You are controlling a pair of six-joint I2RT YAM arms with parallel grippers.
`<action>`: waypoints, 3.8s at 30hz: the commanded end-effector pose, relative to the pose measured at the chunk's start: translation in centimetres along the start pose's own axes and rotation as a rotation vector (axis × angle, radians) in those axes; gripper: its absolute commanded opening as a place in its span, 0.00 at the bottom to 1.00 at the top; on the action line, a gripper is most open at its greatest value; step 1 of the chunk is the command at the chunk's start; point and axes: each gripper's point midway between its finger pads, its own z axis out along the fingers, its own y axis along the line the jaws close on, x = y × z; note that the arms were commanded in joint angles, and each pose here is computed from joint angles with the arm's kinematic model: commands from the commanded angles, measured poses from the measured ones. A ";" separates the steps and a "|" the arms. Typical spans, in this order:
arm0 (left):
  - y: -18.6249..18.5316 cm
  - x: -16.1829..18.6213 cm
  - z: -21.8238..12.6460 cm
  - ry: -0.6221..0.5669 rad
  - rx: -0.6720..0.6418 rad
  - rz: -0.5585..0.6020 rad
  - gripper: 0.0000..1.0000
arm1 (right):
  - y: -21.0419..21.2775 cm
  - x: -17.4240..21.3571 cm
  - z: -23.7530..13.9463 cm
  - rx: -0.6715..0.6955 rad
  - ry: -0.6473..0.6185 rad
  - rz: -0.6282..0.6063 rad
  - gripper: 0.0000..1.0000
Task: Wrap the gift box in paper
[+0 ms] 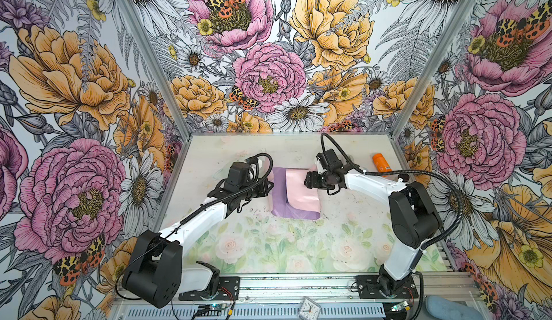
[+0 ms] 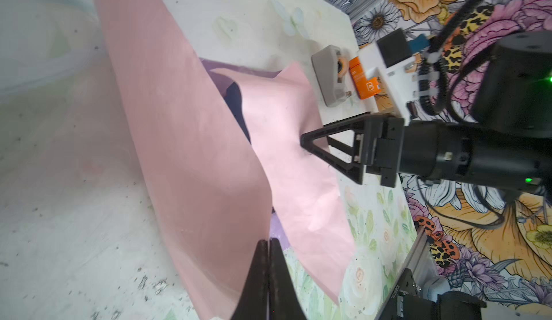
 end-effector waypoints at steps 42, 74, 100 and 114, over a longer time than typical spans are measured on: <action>-5.4 8.8 8.0 0.458 0.185 0.243 0.00 | 1.9 -1.4 -4.4 -0.291 -0.116 0.131 0.82; 4.3 -0.1 4.6 0.129 -0.120 -0.320 0.65 | -0.1 -0.4 -1.0 -0.166 -0.065 0.121 0.58; 1.7 0.9 8.1 0.197 -0.071 -0.296 0.67 | 2.1 -1.5 -2.1 -0.251 -0.064 0.145 0.71; -0.5 1.1 8.6 0.208 -0.059 -0.259 0.66 | 2.2 -1.3 -1.9 -0.251 -0.055 0.165 0.72</action>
